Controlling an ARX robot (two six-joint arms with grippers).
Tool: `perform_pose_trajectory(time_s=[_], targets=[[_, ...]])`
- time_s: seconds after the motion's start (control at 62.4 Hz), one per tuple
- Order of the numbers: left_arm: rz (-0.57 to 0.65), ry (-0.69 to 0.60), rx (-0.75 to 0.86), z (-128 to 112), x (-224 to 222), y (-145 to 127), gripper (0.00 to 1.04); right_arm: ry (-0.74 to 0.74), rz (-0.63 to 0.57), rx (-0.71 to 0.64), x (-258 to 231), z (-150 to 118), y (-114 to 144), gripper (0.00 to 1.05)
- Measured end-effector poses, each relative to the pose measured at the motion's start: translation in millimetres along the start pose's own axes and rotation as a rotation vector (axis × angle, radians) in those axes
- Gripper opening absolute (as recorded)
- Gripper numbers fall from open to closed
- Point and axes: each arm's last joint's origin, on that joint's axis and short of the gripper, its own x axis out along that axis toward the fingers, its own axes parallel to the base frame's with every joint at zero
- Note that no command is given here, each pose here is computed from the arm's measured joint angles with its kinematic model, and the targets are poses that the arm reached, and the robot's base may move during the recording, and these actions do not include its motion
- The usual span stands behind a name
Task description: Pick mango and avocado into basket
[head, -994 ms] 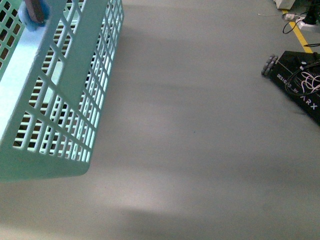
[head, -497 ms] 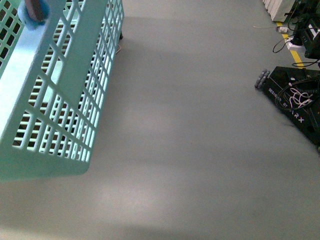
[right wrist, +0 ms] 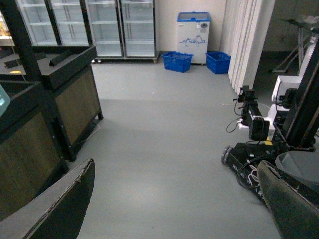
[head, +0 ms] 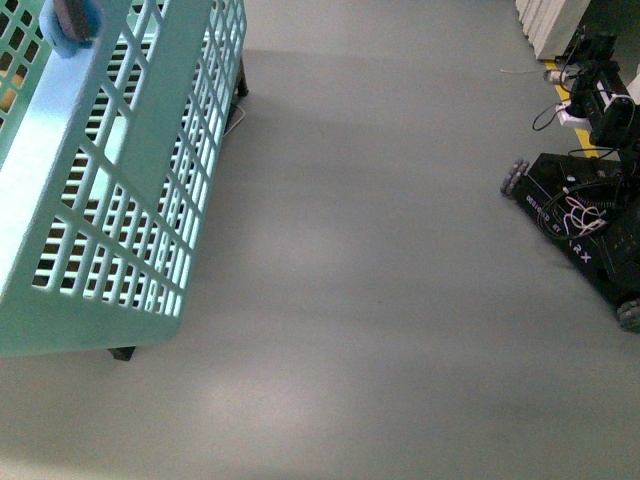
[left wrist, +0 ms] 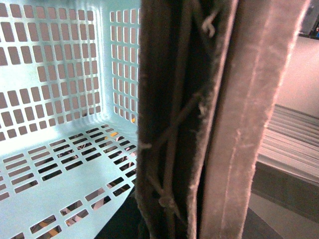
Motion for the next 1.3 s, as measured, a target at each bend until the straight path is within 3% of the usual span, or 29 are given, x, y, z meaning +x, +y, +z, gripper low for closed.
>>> perform_pose_trajectory(time_s=[1.299], targets=[[0.001,-0.001,-0.006,0.1,0.1,0.2,0.17,0.000,0.000,0.000,0.0,0.0,0.0,0.96]])
